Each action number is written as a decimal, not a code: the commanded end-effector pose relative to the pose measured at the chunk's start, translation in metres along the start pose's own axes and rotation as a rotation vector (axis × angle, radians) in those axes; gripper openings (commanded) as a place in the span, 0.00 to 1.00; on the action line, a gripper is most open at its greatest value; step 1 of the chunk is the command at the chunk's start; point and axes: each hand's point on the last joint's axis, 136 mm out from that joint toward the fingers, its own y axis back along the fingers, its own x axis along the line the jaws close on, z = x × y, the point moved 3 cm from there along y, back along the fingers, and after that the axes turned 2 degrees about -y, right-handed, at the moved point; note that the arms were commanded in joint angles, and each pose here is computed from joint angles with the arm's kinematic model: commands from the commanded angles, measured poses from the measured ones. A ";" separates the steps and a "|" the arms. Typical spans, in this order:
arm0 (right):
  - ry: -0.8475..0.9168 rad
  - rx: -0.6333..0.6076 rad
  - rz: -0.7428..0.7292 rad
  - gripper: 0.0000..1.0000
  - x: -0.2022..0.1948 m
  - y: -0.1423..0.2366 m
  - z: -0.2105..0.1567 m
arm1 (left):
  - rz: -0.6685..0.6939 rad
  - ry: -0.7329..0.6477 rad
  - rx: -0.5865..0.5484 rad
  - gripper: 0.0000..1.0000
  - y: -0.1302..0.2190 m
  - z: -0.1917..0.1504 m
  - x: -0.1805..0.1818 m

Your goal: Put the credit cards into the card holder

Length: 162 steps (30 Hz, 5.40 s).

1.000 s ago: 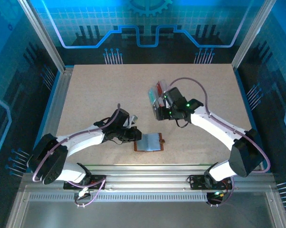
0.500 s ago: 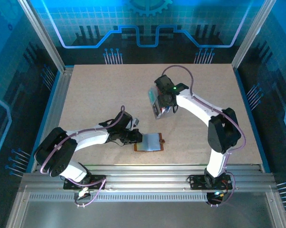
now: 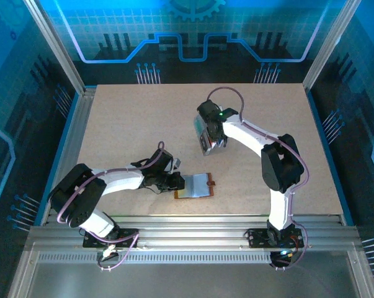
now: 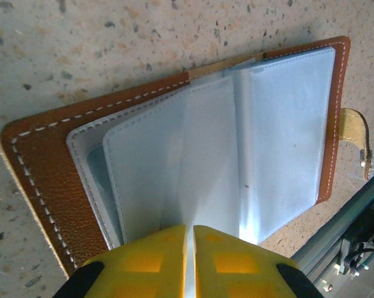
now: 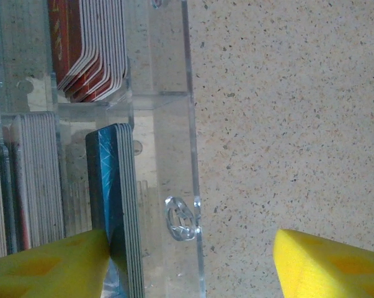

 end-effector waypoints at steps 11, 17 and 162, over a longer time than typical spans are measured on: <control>0.022 -0.043 -0.075 0.51 -0.016 0.017 0.013 | 0.010 -0.004 0.014 0.12 -0.006 -0.008 0.009; 0.028 -0.052 -0.070 0.44 -0.018 0.021 0.016 | 0.009 -0.004 0.015 0.12 -0.006 -0.008 0.009; -0.493 -0.009 1.076 0.00 0.124 0.048 -0.157 | -0.002 -0.017 0.043 0.12 0.001 -0.018 0.008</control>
